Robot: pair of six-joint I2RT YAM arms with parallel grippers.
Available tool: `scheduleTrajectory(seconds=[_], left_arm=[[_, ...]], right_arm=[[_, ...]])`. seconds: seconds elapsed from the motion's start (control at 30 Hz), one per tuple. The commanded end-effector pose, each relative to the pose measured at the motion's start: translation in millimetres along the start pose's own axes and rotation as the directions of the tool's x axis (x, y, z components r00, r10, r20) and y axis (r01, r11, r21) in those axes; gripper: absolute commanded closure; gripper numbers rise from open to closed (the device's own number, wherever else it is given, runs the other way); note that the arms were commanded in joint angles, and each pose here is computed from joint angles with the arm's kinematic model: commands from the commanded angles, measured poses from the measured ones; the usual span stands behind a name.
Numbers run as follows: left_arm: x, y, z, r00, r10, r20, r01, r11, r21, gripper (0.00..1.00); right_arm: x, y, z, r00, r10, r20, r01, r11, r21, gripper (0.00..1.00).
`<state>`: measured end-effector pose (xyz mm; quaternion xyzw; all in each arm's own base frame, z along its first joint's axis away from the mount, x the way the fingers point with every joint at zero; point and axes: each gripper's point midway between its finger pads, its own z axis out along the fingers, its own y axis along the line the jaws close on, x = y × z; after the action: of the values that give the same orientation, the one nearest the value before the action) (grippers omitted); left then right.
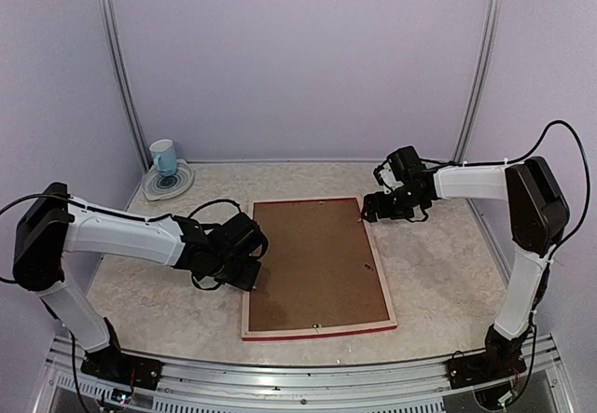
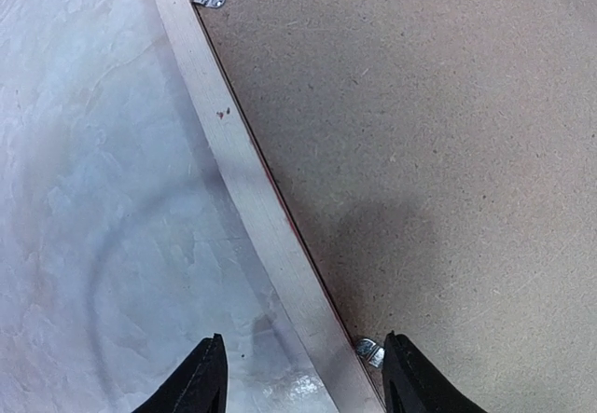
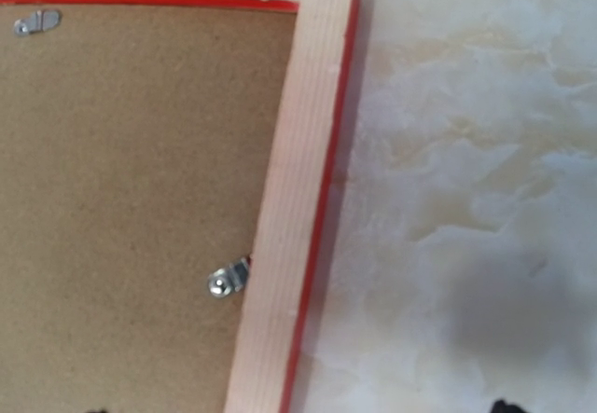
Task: Put the photo into the frame
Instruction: Press the fastener onto the backboard.
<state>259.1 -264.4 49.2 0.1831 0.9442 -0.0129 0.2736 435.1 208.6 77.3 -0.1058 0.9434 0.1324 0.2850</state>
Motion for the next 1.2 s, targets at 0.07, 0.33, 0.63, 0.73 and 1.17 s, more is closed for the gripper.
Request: scheduleTrajectory(seconds=[0.07, 0.33, 0.63, 0.73, 1.17], left_arm=[[-2, -2, -4, 0.999, 0.027, -0.018, -0.027, 0.999, -0.020, 0.44], [8, -5, 1, 0.996, 0.061, -0.072, -0.063, 0.998, -0.017, 0.48], [13, -10, 11, 0.994, 0.065, -0.093, -0.066, 0.998, -0.013, 0.48], [14, -11, 14, 0.993, 0.067, -0.097, -0.068, 0.998, -0.014, 0.48], [22, -10, 19, 0.990, 0.069, -0.125, -0.073, 0.997, -0.021, 0.53]], right_arm=[[-8, 0, -9, 1.000, 0.000, 0.027, 0.001, 1.000, -0.008, 0.12], [-7, 0, -8, 1.000, -0.002, 0.026, 0.002, 1.000, -0.011, 0.12], [-6, -1, -7, 1.000, -0.002, 0.023, 0.003, 1.000, -0.008, 0.12], [-6, -2, -7, 1.000, -0.003, 0.024, 0.003, 1.000, -0.007, 0.12], [-6, -3, -7, 1.000, -0.002, 0.027, 0.002, 1.000, -0.007, 0.12]])
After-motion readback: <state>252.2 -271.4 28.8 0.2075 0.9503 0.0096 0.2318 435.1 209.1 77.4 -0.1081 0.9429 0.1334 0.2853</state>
